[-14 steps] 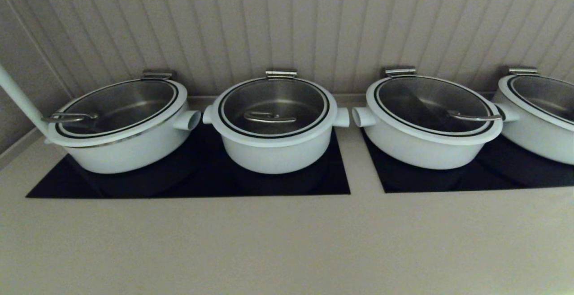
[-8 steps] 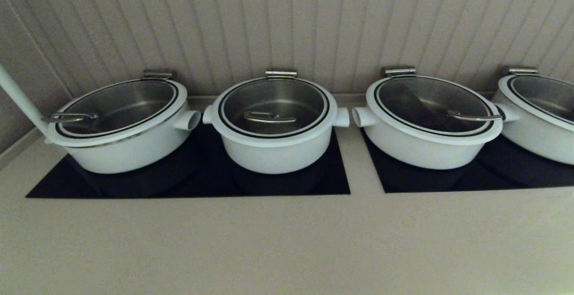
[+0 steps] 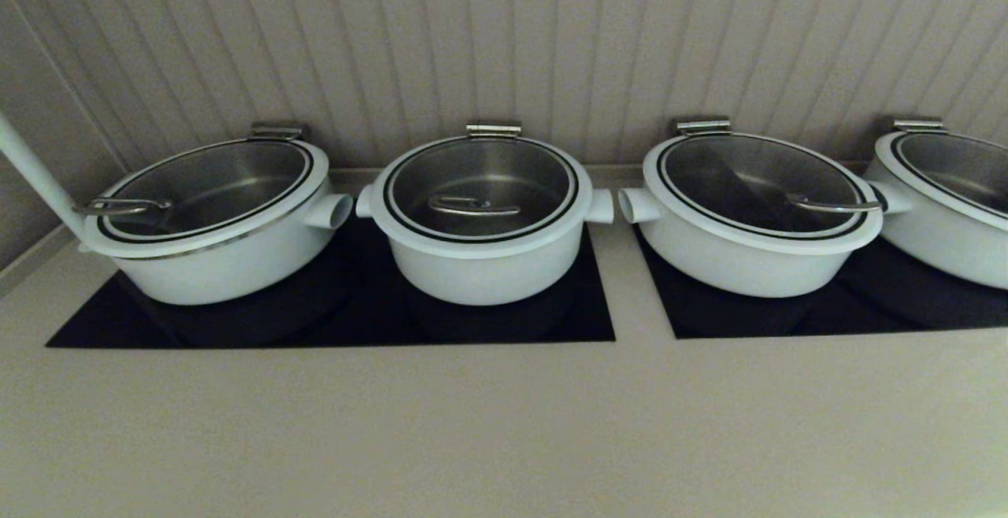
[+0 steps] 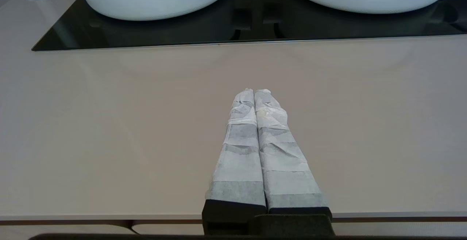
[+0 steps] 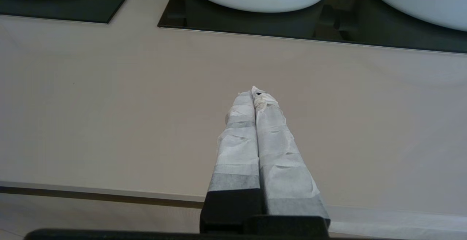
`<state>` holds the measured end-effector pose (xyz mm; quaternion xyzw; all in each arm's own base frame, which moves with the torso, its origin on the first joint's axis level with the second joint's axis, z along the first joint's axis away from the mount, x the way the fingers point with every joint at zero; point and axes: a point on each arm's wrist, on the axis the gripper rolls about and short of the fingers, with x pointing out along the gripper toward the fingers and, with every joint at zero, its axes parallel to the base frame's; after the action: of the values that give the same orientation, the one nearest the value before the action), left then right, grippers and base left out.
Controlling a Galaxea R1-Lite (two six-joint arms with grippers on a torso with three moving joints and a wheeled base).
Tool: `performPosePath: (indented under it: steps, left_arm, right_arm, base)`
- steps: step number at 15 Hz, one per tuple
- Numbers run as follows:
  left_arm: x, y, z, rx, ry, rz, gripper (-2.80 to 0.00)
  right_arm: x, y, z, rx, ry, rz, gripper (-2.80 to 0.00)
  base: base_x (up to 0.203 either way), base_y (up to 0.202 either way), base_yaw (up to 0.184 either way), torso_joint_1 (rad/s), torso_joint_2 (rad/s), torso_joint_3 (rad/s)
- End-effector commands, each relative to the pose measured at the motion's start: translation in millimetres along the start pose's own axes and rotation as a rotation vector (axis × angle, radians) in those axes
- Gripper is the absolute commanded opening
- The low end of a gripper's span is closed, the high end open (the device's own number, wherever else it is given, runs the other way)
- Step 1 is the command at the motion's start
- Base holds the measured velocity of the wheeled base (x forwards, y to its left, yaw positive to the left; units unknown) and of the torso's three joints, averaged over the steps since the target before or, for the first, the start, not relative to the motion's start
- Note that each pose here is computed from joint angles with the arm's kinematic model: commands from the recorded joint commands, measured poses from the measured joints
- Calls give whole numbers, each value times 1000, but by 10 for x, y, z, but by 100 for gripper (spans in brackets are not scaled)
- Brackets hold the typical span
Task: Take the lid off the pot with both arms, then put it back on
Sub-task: Open the food pot lid a small opening with the right arm
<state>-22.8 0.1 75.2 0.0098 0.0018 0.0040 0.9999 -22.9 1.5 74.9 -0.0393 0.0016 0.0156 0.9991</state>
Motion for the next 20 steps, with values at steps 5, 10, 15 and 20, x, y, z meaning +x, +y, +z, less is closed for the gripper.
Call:
performPosePath:
  steps: [5, 10, 15, 20]
  left_arm:
    - [0, 0, 0, 0, -1, 1, -280]
    - [0, 0, 0, 0, -1, 1, -280]
    - [0, 0, 0, 0, -1, 0, -280]
    - [0, 0, 0, 0, -1, 1, -280]
  right_arm:
    - [1, 0, 0, -1, 2, 1, -280]
    - [1, 2, 2, -81, -1, 10, -280]
    - [-2, 0, 69, -98, -65, 17, -280]
    - [-84, -19, 421, -101, -123, 50, -280]
  base:
    - [0, 0, 0, 0, 0, 0]
    - [0, 0, 0, 0, 0, 0]
    - [0, 0, 0, 0, 0, 0]
    - [0, 0, 0, 0, 0, 0]
